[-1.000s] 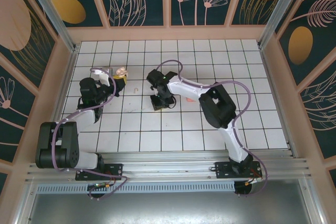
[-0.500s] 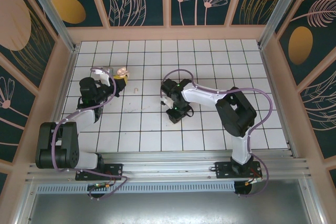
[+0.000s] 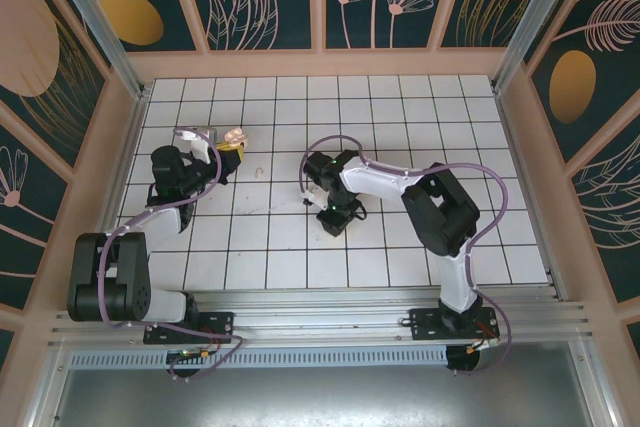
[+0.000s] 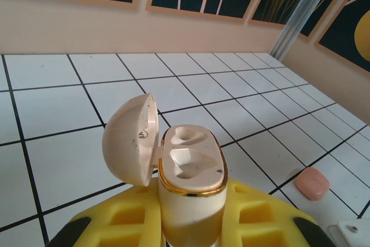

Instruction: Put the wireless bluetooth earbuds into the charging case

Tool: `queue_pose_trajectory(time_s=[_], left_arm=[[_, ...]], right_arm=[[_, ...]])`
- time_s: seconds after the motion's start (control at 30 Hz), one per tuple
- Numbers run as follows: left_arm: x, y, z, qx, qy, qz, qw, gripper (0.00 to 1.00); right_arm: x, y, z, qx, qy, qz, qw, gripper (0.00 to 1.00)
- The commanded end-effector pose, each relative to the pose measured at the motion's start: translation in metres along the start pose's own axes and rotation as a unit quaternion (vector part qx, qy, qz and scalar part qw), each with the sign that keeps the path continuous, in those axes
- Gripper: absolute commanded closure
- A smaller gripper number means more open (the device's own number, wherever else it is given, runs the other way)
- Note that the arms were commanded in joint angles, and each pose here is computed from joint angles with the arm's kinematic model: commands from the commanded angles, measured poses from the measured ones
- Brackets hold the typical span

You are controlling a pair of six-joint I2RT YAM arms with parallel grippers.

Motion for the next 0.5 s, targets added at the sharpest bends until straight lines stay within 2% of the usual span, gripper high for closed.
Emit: queue_pose_trajectory(time_s=[0.0,0.13,0.3,0.4,0.47], left_arm=[[-0.009,0.002,0.015,-0.013,-0.025,-0.017,0.999,0.89],[-0.010,0.003,0.017,-0.016,-0.028,-0.017,0.999,0.89],[-0.010,0.003,0.018,-0.018,-0.028,-0.016,0.999,0.89],[-0.011,0.003,0.019,-0.018,-0.029,-0.016,0.999,0.89],[-0.010,0.003,0.019,-0.018,-0.031,-0.013,0.999,0.89]], right_arm=[[0.003,-0.002,0.011,0.001,0.032,0.000,0.999,0.79],[0.003,-0.005,0.017,0.001,0.043,-0.011,0.999,0.77],[0.000,0.011,0.025,-0.029,0.021,-0.025,0.999,0.60],[0.001,0.032,0.030,-0.063,-0.026,-0.023,0.997,0.59],[0.002,0.051,0.033,-0.098,-0.089,-0.017,0.991,0.58]])
Point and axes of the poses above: each hand's point on the last joint's axis, 136 mm out from that joint toward the fingers, its own y axis back along the fingers, its own x axis along the line the jaws close on, z = x × y, the point moved 4 cm from there along y, back along the fingers, and after that the axes turned 11 degrees about y, right-handed, at the moved point
